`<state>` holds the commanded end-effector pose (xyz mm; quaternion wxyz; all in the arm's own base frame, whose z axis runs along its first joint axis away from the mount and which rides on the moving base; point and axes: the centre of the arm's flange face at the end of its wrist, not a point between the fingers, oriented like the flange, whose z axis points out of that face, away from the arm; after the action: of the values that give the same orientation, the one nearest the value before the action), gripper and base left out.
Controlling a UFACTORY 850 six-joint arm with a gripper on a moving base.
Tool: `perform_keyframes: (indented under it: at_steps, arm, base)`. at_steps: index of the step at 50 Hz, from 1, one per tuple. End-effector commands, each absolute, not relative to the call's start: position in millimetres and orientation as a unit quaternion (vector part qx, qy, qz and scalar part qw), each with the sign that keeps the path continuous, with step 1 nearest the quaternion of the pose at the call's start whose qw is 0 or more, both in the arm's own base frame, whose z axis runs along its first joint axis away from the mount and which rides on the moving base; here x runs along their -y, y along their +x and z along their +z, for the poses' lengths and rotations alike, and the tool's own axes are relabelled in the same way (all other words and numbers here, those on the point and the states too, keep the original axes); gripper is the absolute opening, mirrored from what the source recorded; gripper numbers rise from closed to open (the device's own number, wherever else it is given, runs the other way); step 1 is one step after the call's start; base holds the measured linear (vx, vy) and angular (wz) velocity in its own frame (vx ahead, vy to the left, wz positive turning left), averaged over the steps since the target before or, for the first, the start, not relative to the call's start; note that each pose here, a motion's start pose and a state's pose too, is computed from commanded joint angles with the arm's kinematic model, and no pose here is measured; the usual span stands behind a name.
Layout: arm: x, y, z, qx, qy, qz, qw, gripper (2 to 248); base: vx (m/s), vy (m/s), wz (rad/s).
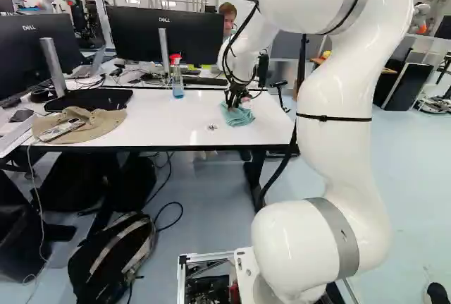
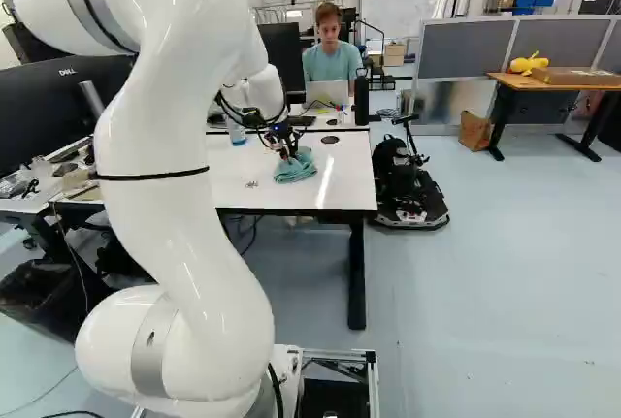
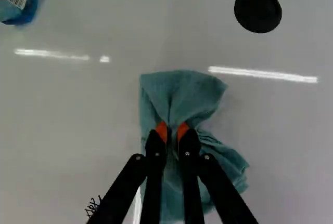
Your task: Clean the table with the green towel
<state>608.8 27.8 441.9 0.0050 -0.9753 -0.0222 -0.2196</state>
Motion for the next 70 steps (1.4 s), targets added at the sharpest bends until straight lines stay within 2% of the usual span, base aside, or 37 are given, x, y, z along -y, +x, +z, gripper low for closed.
perform_keyframes:
  at_steps: [50, 70]
  arm:
    - [-18.8, 694.6, 435.9, 0.013, -0.967, -0.255, 0.003, 42]
    - [9.5, 682.1, 437.0, -0.007, -0.968, -0.249, -0.002, 42]
  base:
    - [0.000, 0.000, 0.000]
    - [0.000, 0.000, 0.000]
